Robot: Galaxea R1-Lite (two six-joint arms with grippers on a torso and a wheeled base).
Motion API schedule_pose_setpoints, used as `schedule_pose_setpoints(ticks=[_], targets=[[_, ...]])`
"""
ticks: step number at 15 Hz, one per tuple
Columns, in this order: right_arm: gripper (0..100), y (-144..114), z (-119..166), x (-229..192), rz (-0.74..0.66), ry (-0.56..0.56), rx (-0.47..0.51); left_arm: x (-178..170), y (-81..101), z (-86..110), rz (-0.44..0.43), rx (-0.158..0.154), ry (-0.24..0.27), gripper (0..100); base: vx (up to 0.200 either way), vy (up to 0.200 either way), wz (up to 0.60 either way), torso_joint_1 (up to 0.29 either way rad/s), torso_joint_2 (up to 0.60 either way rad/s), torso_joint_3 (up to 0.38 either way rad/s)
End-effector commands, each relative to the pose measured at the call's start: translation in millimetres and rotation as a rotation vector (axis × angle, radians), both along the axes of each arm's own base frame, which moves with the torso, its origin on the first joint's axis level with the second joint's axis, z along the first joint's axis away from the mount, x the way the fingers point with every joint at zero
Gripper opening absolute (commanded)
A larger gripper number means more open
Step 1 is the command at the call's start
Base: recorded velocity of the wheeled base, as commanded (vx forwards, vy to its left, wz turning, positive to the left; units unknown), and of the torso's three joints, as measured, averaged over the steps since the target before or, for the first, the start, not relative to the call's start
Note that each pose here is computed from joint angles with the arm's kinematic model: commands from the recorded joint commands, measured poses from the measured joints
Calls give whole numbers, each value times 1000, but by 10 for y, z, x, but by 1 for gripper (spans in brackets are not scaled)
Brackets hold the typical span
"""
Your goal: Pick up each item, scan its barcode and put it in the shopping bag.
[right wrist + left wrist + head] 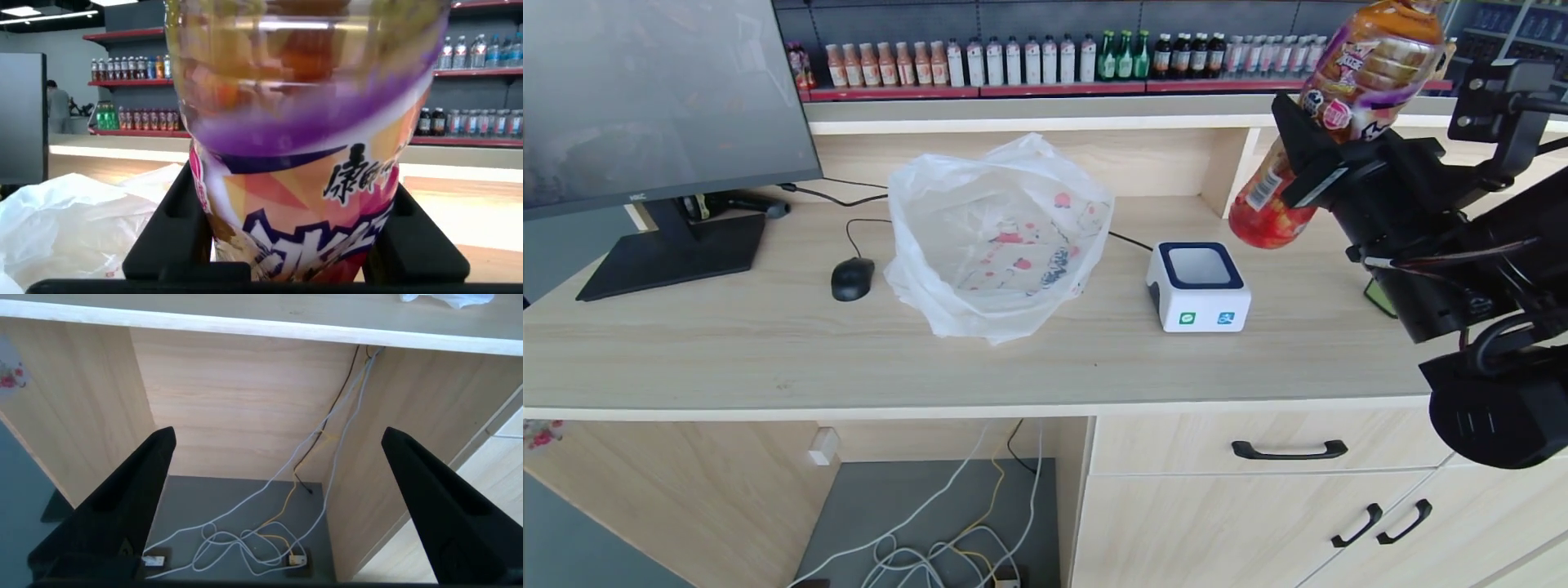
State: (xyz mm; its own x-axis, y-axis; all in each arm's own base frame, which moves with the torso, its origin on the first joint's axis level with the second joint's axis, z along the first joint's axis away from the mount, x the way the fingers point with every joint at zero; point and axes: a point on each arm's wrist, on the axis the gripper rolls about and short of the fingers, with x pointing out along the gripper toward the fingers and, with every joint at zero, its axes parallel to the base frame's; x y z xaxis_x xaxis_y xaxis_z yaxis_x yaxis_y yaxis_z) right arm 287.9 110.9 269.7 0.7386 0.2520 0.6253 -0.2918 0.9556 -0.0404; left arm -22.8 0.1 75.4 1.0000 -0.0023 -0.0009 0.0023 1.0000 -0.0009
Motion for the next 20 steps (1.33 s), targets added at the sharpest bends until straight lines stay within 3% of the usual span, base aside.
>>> schedule_pose_setpoints(ticks=[1, 13, 20], targets=[[0, -57, 14, 13, -16, -7, 6, 0, -1, 0, 2, -1, -1, 100, 0, 200, 0, -2, 7, 2], [0, -68, -4, 11, -18, 1, 4, 0, -1, 0, 2, -2, -1, 100, 0, 200, 0, 3, 1, 2], [0, -21, -126, -23, -5, 45, -19, 0, 0, 0, 1, 1, -1, 100, 0, 0, 0, 0, 0, 0]])
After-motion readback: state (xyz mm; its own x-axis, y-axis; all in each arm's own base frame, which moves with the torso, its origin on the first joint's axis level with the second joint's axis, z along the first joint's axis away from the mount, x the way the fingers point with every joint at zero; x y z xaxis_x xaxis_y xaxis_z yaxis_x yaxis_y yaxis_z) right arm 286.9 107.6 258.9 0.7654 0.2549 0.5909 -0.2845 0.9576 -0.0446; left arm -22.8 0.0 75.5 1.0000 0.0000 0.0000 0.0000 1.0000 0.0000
